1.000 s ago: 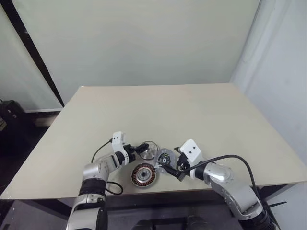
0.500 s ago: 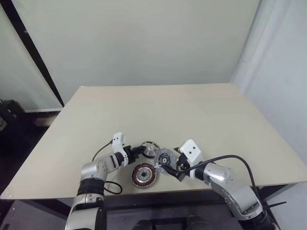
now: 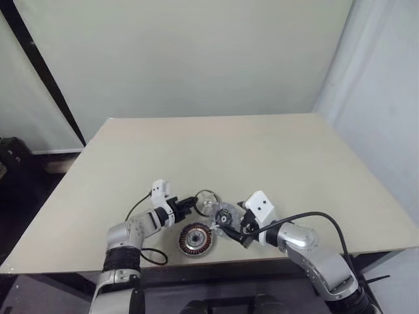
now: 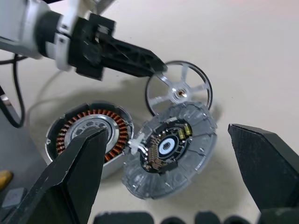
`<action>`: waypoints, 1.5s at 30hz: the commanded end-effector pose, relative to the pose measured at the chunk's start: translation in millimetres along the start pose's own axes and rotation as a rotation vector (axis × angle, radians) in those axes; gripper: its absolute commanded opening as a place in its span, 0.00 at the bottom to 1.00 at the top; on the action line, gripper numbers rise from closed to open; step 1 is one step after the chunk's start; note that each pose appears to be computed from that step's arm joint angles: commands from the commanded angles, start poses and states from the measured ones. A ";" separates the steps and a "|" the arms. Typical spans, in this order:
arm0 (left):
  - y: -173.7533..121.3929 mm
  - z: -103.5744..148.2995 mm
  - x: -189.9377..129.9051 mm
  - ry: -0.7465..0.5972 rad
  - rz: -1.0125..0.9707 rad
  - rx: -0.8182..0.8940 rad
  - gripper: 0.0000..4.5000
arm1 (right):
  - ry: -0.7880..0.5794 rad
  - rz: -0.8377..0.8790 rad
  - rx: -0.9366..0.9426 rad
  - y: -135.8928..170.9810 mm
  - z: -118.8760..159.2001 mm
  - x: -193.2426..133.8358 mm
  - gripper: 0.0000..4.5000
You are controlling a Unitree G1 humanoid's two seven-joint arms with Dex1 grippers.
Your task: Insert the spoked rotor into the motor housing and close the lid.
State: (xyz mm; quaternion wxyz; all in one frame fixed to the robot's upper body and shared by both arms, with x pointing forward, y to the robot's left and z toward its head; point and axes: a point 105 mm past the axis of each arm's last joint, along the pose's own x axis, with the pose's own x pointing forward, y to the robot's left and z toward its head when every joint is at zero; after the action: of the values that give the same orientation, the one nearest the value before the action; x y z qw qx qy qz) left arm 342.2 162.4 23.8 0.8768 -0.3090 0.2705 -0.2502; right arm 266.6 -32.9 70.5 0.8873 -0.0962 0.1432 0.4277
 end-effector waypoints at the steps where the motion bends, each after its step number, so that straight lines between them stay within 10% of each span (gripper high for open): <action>1: -18.5 31.5 -22.2 -0.086 -0.092 -0.026 0.07 | -0.032 -0.006 -0.027 -0.3 7.0 -1.7 1.00; 16: -25.1 23.7 -83.4 -0.109 -0.172 -0.274 0.07 | -0.006 0.033 -0.035 3.4 -3.2 -1.6 1.00; 45: -21.7 -39.6 -89.7 0.103 -0.117 -0.383 0.07 | 0.013 0.108 -0.085 18.0 -10.0 -42.8 1.00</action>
State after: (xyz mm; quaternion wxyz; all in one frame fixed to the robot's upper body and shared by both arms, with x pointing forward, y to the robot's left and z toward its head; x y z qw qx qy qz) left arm 244.4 185.9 30.7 0.7638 -0.4841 0.3505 -0.2438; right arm 224.5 -59.2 61.5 0.8543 -0.1213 0.1634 0.4783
